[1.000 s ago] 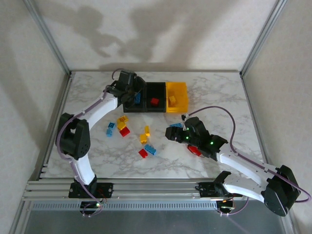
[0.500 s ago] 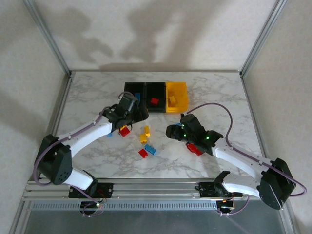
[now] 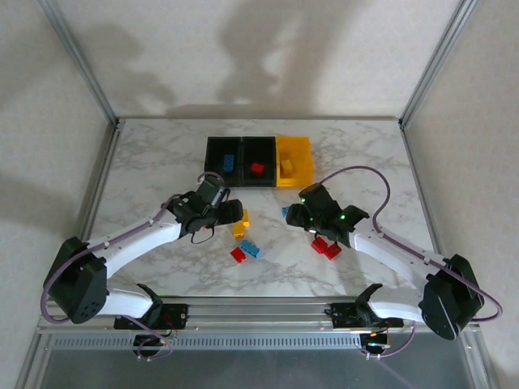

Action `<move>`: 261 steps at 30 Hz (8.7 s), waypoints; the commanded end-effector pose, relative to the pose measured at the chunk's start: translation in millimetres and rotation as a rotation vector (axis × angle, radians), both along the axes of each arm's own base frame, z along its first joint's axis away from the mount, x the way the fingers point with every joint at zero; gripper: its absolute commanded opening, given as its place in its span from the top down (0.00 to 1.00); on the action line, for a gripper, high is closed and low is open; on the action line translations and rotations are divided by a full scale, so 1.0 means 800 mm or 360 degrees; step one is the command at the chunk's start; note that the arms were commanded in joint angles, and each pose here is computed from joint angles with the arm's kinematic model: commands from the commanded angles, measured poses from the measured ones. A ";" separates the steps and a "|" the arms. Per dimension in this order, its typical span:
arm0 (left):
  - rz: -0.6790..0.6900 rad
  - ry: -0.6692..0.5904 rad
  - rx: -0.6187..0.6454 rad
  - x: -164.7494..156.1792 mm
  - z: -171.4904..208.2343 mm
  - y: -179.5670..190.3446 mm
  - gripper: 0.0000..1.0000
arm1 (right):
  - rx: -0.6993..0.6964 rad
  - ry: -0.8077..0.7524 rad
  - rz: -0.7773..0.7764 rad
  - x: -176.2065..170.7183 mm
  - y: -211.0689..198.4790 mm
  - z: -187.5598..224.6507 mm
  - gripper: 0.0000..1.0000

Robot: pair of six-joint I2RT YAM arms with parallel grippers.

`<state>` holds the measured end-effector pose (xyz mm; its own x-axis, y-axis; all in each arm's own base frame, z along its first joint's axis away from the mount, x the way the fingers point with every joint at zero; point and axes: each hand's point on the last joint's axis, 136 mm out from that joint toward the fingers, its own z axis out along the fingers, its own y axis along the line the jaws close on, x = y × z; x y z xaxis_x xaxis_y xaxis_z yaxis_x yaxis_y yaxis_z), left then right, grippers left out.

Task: Sort the legos into containers by color
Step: Pick up the lego from the center of the table, then place the lego in the container, then pick up the lego from the center of the table, then place the lego in the container.

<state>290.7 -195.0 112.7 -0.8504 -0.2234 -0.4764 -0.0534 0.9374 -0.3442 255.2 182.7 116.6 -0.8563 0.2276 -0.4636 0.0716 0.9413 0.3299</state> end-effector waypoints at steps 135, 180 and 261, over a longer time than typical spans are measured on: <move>0.0231 -0.0236 -0.0341 0.030 0.085 0.037 0.24 | 0.0217 -0.0159 0.0240 0.310 0.187 0.064 0.56; 0.0039 0.0222 0.0209 0.054 -0.075 -0.037 0.42 | 0.0177 0.0037 -0.0153 -0.022 -0.050 -0.001 0.54; -0.0122 -0.0234 -0.0043 0.219 0.075 -0.221 0.86 | 0.0396 -0.0056 -0.0228 -0.044 -0.057 0.015 0.55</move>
